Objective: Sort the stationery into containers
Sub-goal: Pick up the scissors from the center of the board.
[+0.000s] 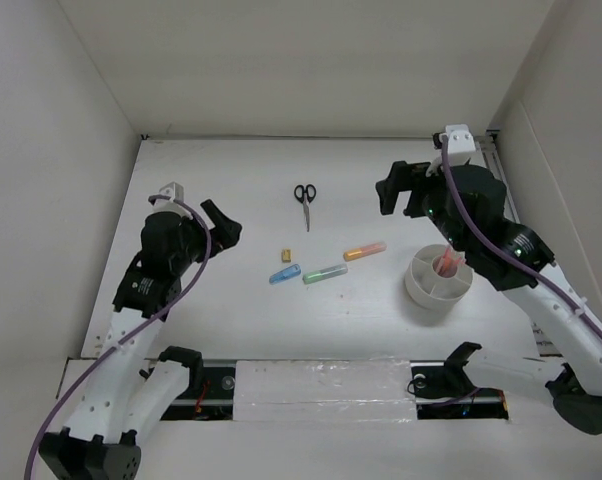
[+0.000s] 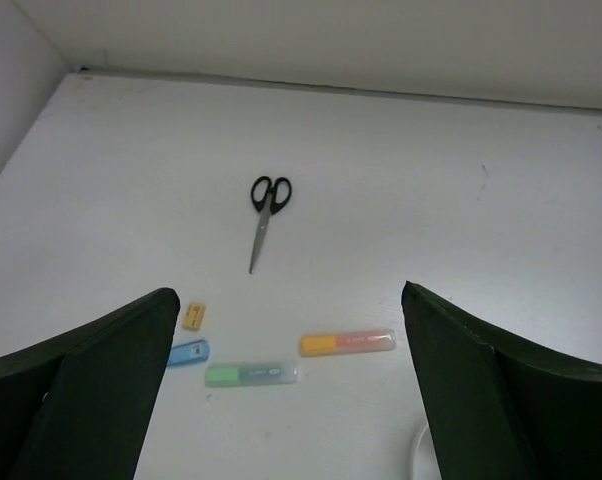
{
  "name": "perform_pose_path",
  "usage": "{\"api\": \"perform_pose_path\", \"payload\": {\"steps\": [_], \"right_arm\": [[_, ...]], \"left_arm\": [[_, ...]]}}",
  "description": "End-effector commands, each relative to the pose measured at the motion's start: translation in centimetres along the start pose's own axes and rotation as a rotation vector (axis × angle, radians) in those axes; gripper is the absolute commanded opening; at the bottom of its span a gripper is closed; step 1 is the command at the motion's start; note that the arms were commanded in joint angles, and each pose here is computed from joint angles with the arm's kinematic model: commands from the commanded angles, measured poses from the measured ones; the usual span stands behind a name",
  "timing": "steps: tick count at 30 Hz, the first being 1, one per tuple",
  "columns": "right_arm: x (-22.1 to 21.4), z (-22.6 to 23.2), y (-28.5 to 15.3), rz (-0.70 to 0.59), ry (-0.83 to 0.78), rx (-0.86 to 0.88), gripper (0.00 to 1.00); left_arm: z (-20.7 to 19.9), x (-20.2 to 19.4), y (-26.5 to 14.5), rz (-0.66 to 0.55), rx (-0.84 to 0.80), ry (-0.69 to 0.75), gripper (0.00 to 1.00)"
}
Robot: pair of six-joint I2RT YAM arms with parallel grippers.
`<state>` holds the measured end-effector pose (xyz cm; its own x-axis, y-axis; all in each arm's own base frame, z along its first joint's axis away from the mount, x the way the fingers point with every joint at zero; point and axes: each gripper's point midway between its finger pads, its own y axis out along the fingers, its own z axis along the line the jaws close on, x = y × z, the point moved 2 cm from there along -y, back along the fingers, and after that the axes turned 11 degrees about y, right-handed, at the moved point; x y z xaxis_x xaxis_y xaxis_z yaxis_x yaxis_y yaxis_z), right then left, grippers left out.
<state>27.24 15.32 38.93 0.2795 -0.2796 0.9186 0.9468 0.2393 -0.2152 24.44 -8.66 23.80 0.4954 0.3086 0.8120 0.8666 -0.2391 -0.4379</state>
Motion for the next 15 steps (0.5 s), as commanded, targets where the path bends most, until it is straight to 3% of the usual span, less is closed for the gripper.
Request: {"api": "perform_pose_path", "payload": {"steps": [1, 7, 12, 13, 14, 15], "right_arm": [[2.7, 2.2, -3.4, -0.078, 0.029, 0.185, 0.99], [2.3, 2.0, -5.4, -0.042, 0.044, 0.184, 0.99], [2.0, 1.7, -6.7, -0.019, 0.046, 0.205, 0.99], [1.7, 1.9, -6.9, -0.018, 0.048, 0.223, 0.99], [2.0, 1.9, -7.5, -0.033, 0.057, 0.248, 0.99], [1.7, 2.1, -7.8, -0.022, 0.055, 0.273, 0.99]], "left_arm": [[0.1, 1.4, 1.7, 0.007, 0.059, -0.049, 1.0], [-1.0, 3.0, 9.3, 0.168, 0.103, -0.075, 1.0], [-2.9, 7.0, 14.8, 0.149, 0.072, -0.085, 1.0], [-3.1, 7.2, 16.0, 0.161, 0.066, -0.087, 1.0], [-2.4, 4.9, 18.6, 0.261, 0.086, -0.095, 1.0], [-3.2, 6.9, 19.6, 0.241, 0.074, -0.083, 1.0]]}}
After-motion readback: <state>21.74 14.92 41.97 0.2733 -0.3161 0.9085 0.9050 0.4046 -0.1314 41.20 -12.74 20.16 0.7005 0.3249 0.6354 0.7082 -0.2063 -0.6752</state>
